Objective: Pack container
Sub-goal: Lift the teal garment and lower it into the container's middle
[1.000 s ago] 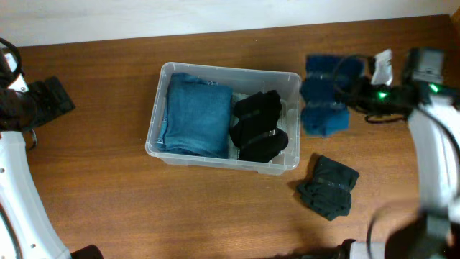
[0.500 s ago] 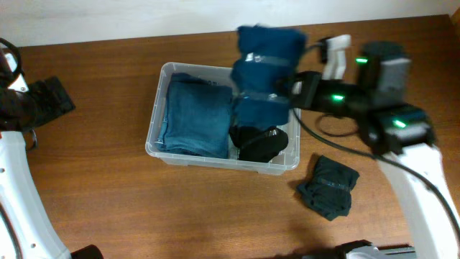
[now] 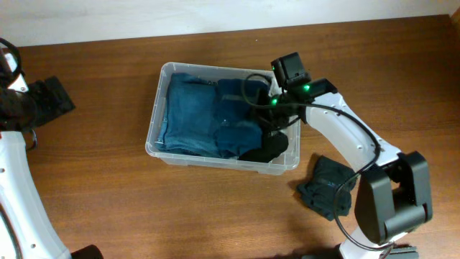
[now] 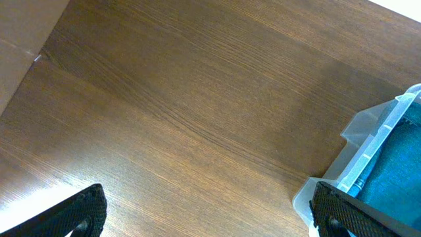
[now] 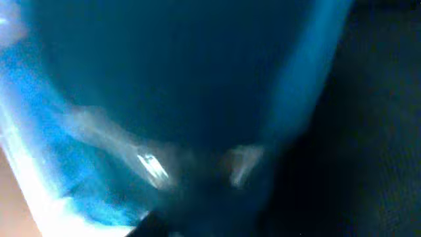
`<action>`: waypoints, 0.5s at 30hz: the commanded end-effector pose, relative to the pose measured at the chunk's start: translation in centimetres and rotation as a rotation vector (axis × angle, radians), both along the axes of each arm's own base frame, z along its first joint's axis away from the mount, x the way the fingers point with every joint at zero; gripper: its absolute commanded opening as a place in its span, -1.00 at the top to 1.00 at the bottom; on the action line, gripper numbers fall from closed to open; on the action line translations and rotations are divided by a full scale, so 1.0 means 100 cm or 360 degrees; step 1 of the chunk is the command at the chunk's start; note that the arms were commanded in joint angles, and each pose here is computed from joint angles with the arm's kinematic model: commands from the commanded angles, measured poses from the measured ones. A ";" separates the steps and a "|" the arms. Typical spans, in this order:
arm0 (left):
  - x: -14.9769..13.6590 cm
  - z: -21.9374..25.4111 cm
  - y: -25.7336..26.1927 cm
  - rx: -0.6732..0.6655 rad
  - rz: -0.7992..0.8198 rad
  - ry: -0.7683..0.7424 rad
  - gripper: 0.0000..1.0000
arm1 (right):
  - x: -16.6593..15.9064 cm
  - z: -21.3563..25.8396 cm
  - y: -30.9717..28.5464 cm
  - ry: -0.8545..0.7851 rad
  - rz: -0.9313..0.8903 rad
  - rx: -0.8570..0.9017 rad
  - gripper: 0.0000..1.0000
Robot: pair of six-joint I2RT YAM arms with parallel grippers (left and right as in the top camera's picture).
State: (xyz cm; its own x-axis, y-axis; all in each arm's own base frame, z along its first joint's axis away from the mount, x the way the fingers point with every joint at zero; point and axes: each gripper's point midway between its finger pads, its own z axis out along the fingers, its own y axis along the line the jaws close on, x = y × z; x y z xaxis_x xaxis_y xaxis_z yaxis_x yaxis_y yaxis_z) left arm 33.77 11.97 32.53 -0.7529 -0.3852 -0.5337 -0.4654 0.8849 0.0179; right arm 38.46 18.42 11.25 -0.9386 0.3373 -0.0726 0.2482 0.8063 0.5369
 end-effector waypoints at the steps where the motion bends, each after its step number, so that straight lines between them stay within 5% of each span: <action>1: 0.000 0.001 0.000 -0.0003 0.0004 -0.0007 -0.99 | 0.008 -0.007 -0.033 -0.0115 0.0012 -0.0352 -0.26; 8: 0.000 0.001 0.000 -0.0003 0.0004 -0.0007 -0.99 | -0.007 0.076 -0.038 -0.0458 0.0113 -0.0329 -0.54; 15: 0.000 0.001 0.000 -0.0003 0.0004 -0.0007 -0.99 | -0.051 0.186 -0.102 -0.0850 -0.0143 -0.0298 -0.69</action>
